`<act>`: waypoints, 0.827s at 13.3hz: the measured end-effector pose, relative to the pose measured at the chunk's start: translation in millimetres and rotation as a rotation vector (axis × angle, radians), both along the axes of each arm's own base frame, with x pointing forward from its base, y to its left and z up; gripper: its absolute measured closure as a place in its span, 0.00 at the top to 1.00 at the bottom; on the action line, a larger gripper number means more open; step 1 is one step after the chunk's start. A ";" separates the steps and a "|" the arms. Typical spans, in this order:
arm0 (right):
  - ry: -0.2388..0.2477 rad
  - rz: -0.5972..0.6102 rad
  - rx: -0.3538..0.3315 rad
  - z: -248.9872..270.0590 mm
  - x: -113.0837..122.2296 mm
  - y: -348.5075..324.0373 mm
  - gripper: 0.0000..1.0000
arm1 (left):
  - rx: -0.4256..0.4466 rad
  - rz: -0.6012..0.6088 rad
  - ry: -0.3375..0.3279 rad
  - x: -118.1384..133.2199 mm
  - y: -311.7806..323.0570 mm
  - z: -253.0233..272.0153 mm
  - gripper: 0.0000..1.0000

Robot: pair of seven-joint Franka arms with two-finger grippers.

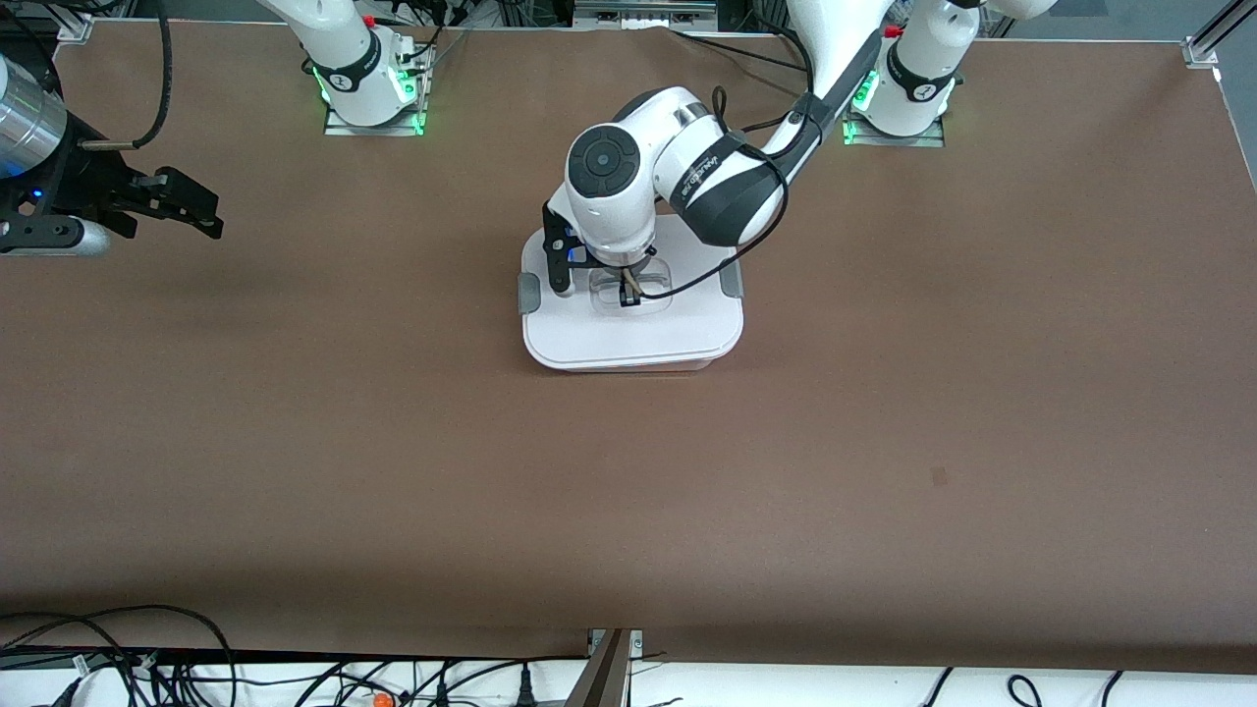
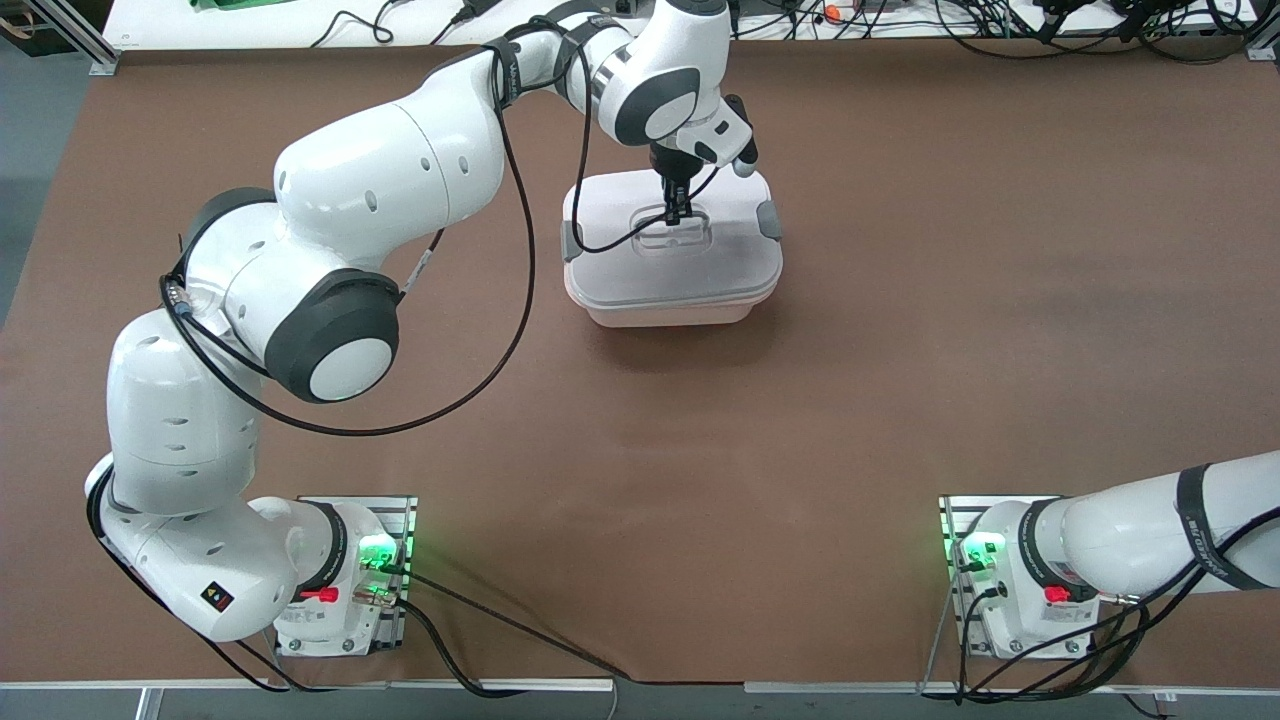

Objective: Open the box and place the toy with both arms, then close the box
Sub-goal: 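Press the lid down onto the box with the left gripper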

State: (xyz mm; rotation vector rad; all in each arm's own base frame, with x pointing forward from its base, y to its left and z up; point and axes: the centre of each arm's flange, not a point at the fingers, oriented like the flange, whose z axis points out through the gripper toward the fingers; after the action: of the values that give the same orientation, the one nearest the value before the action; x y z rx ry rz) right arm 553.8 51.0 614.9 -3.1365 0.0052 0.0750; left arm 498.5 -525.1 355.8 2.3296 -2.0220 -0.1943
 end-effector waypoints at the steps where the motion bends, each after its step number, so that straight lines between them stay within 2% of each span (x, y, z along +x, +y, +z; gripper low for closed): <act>1: 0.000 -0.001 0.000 0.0 0.1 -0.5 1.00 | 0.003 -0.004 -0.004 -1.1 -1.0 0.0 0.07; 11: -0.018 0.008 0.002 8.2 1.3 -11.0 1.00 | 0.002 -0.058 -0.002 -1.1 -0.6 -1.7 0.07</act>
State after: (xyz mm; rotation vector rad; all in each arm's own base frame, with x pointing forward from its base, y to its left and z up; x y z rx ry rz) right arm 555.1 40.1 623.1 -3.1351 -0.0070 0.0472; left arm 497.4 -525.8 354.1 2.2750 -2.0928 -0.1962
